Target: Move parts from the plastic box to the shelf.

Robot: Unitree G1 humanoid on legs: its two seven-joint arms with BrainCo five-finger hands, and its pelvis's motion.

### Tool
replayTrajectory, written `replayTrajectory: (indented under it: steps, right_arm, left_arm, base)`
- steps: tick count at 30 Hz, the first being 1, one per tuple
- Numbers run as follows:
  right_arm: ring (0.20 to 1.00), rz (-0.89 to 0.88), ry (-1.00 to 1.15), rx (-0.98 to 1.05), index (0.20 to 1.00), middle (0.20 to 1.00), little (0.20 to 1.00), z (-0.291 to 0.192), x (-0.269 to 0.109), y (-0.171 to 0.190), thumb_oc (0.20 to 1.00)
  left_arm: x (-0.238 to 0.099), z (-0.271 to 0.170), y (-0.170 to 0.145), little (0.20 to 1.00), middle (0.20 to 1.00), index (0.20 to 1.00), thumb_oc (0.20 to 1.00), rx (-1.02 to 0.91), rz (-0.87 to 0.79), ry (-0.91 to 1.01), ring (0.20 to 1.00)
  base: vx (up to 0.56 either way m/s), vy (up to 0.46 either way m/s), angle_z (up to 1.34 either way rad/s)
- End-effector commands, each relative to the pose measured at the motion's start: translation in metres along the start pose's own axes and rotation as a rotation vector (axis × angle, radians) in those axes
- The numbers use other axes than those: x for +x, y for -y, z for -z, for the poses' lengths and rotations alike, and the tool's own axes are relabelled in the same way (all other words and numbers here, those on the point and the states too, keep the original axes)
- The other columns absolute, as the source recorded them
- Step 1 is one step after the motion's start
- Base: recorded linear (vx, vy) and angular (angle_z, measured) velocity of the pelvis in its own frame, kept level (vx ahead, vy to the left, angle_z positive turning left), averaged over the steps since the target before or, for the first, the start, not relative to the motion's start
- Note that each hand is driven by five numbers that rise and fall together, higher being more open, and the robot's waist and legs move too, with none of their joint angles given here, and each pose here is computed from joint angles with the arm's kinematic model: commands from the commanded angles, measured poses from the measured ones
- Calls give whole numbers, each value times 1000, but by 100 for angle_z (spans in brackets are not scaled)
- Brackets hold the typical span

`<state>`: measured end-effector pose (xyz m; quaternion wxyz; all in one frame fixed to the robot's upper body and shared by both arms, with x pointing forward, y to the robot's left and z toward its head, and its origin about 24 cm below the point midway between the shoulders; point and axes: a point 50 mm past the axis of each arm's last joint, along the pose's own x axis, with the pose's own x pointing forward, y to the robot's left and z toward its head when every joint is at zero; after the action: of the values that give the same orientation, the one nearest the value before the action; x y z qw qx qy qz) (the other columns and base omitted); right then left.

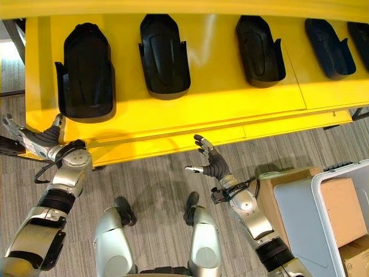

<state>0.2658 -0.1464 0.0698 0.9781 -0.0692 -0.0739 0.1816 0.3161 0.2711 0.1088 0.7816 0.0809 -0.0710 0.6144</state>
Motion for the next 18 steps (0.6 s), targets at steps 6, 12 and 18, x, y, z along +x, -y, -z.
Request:
replayTrajectory:
  steps: [6, 12, 18]
  right_arm:
    - [1000, 22, 184, 43, 1000, 1000, 1000, -32, -1, 0, 1000]
    - [1000, -15, 226, 42, 1000, 1000, 1000, -37, -8, -6, 1000]
    - [1000, -22, 269, 20, 1000, 1000, 1000, -43, -13, -9, 1000]
  left_arm:
    - [-29, 63, -36, 1000, 1000, 1000, 1000, 4, -134, -287, 1000]
    - [-34, 56, -53, 1000, 1000, 1000, 1000, -6, -2, -116, 1000]
    - [-36, 51, -76, 1000, 1000, 1000, 1000, -14, 160, 29, 1000]
  base:
    - [-12, -78, 5]
    - [-45, -141, 11]
    - [-49, -142, 14]
